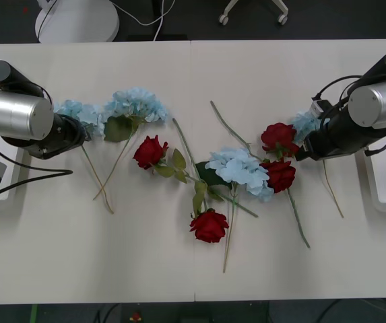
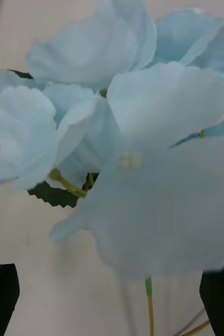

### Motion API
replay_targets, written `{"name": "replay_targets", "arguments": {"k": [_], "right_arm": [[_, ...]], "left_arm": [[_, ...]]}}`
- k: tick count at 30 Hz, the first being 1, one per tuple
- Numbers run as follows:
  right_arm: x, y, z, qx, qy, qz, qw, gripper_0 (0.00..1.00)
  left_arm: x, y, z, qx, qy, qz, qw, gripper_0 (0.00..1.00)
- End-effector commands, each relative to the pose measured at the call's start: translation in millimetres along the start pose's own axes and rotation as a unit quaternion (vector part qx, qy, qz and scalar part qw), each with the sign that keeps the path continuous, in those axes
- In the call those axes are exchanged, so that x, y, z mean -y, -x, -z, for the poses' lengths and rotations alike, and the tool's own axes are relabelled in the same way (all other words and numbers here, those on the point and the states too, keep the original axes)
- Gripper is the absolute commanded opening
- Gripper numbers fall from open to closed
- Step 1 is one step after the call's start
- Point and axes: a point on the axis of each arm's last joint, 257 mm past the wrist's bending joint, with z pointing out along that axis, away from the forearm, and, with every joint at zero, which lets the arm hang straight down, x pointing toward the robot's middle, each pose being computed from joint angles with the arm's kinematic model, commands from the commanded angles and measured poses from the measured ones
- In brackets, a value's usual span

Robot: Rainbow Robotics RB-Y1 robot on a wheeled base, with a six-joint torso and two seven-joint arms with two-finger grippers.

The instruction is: Put the red flowers into the right box and the blue flowers into the left box

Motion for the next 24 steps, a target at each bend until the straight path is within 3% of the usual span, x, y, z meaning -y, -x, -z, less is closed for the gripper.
{"name": "replay_targets", "arguments": {"k": [1,9,10,12,13,14,15,20,24], "right_arm": [[-10.4,27.4,6.0,0.02,-0.01,0.021,1.0,1.0],[-9.3,25.2,-1.3,0.017,-0.019,0.024,0.999,1.0],[-8.4,24.5,-1.8,0.016,-0.022,0.027,0.999,1.0],[-7.2,24.3,-2.3,0.016,-0.025,0.03,0.999,1.0],[-7.2,24.1,-2.9,0.016,-0.027,0.031,0.999,1.0],[-7.8,24.2,-3.2,0.016,-0.027,0.031,0.999,1.0],[-6.3,24.4,-3.3,0.016,-0.029,0.031,0.999,0.94],[-4.0,22.9,-8.7,0.016,-0.03,0.027,0.999,0.89],[-3.1,21.8,-10.8,0.015,-0.029,0.026,0.999,0.77]], "left_arm": [[28.4,20.4,0.5,0.02,-0.006,-0.003,1.0,1.0],[37.9,1.4,-25.0,0.011,-0.002,-0.04,0.999,1.0],[38.2,0.0,-25.4,0.01,-0.001,-0.042,0.999,0.95],[41.4,-2.6,-25.9,0.009,-0.003,-0.045,0.999,0.7],[40.9,-2.8,-26.2,0.008,-0.003,-0.045,0.999,0.4],[41.5,-3.0,-26.2,0.008,-0.004,-0.044,0.999,0.26],[42.3,-3.5,-26.3,0.008,-0.004,-0.044,0.999,0.0],[40.3,-3.0,-26.9,0.009,-0.002,-0.044,0.999,0.0],[40.1,-0.5,-25.9,0.011,-0.004,-0.042,0.999,0.0]]}}
